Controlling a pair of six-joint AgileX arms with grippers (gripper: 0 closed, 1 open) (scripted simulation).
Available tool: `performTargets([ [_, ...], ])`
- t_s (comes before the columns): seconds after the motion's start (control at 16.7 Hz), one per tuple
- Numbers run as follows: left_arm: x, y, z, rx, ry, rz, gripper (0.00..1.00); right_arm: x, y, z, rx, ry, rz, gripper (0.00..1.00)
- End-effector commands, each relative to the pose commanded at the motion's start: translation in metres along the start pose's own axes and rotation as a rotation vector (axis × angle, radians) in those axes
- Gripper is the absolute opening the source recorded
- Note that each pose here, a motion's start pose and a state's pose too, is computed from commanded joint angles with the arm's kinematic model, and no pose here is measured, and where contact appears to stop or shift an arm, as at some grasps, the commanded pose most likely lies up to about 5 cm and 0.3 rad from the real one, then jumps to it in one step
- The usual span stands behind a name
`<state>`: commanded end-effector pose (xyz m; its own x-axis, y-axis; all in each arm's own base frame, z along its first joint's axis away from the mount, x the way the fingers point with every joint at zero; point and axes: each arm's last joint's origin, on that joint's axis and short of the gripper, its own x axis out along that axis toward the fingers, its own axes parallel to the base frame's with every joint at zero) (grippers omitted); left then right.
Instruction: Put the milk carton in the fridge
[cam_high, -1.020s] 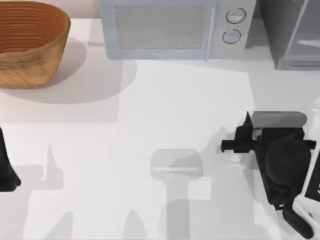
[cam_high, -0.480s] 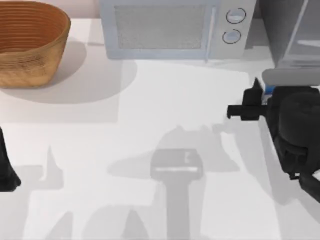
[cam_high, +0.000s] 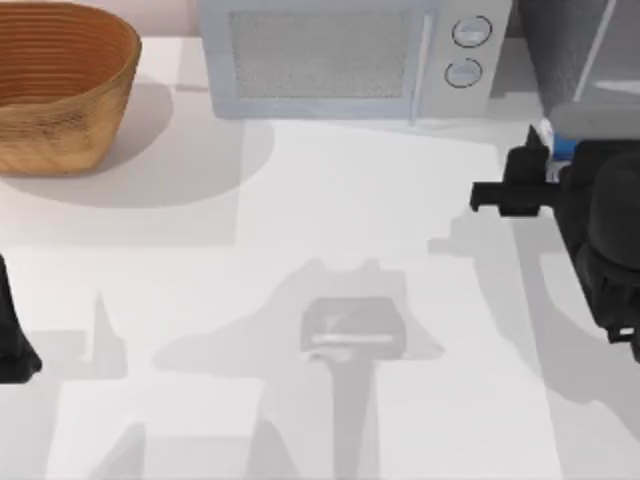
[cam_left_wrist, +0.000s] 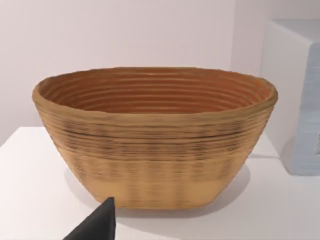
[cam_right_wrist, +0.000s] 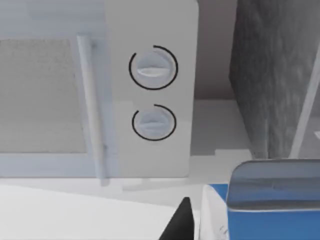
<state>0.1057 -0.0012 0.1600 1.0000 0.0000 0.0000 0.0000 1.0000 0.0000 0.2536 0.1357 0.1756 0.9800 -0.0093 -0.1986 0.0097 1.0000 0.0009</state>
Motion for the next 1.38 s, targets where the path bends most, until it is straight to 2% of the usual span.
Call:
performTargets([
  [0.3,0.000,0.000,0.000,0.000,0.000,0.000,1.00,-0.003,-0.008,-0.006,-0.023,0.030,-0.004,0.00],
  [0.48,0.000,0.000,0.000,0.000,0.000,0.000,1.00,-0.016,-0.033,-0.015,-0.062,0.104,-0.012,0.00],
  [0.66,0.000,0.000,0.000,0.000,0.000,0.000,1.00,-0.037,-0.061,-0.013,-0.060,0.122,-0.009,0.00],
  [0.84,0.000,0.000,0.000,0.000,0.000,0.000,1.00,-0.067,-0.085,0.005,-0.007,0.006,0.003,0.00],
  [1.08,0.000,0.000,0.000,0.000,0.000,0.000,1.00,-0.120,-0.112,0.031,0.076,-0.266,0.019,0.00],
  [1.2,0.000,0.000,0.000,0.000,0.000,0.000,1.00,-0.137,-0.122,0.021,0.073,-0.312,0.019,0.00],
  [1.38,0.000,0.000,0.000,0.000,0.000,0.000,1.00,-0.144,-0.132,-0.013,0.038,-0.270,0.016,0.00],
])
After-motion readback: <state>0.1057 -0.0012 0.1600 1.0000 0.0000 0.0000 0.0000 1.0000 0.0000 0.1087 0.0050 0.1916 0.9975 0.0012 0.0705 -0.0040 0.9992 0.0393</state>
